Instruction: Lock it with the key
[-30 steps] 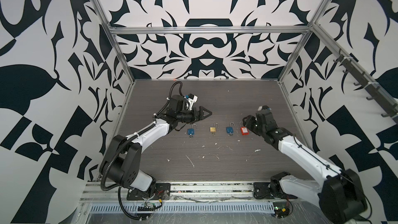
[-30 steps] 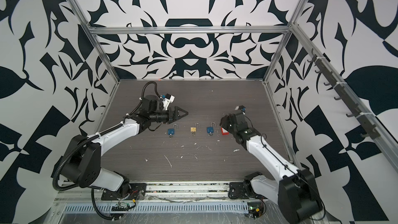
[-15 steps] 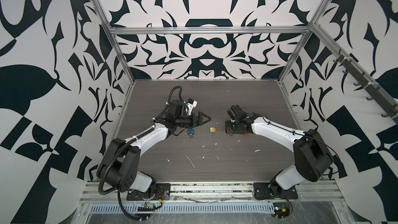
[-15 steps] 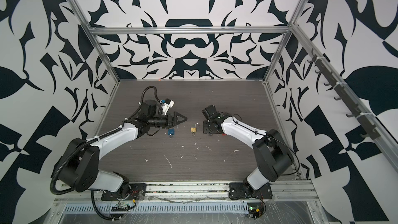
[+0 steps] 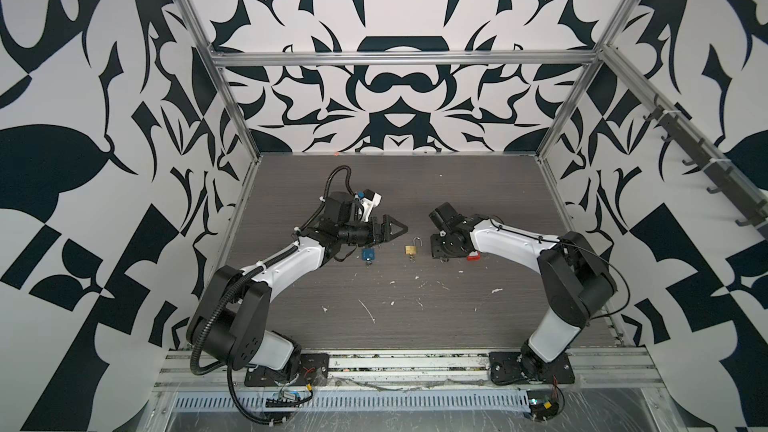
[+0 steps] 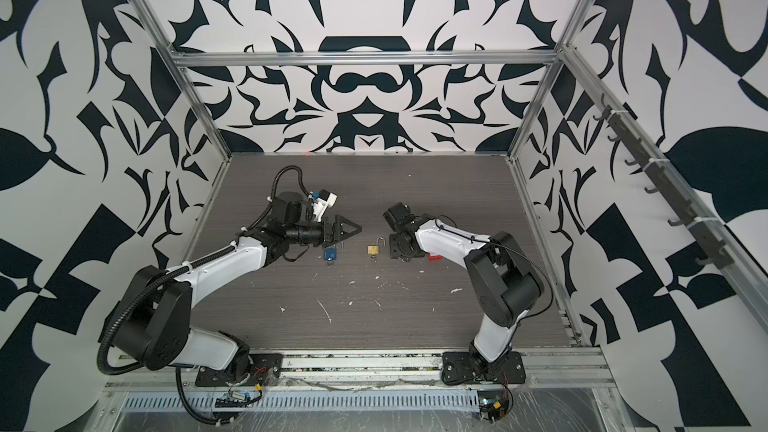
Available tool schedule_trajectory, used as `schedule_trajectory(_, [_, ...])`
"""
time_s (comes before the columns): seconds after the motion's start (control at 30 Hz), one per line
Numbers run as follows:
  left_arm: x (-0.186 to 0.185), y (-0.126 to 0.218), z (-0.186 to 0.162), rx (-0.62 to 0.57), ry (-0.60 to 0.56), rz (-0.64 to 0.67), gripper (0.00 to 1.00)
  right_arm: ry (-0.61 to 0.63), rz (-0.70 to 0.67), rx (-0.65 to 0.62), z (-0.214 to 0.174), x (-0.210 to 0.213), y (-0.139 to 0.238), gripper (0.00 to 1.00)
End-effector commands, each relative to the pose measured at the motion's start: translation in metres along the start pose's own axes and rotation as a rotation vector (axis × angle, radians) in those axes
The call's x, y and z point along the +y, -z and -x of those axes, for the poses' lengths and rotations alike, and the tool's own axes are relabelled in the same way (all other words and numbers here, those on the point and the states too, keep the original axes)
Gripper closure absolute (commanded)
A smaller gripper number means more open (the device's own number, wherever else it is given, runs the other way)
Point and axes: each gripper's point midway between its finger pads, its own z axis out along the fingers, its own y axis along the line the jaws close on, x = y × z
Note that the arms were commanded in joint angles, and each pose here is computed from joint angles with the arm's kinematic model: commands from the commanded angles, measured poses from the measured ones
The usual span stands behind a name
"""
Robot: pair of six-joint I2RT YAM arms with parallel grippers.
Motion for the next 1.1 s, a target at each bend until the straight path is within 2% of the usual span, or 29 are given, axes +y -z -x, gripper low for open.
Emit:
schedule_trajectory(0.0, [0.000,-0.003,-0.003,0.017,-0.003,-0.020,0.01,0.022,-0.006,-0.036,0.013,0.005,0.003,0.44])
schedule_trajectory(0.4, [0.004,-0.004,-0.002,0.020,0.004,-0.020,0.02,0.041,-0.033,-0.010,0.007,0.001,-0.012,0.47])
schedule_trajectory(0.8, [0.007,-0.004,-0.001,0.019,0.010,-0.018,0.02,0.051,-0.031,-0.007,0.004,-0.001,-0.011,0.59])
schedule_trajectory(1.07, [0.012,-0.006,-0.005,0.034,0.022,-0.018,0.03,0.141,0.045,-0.035,0.002,0.008,0.000,0.67])
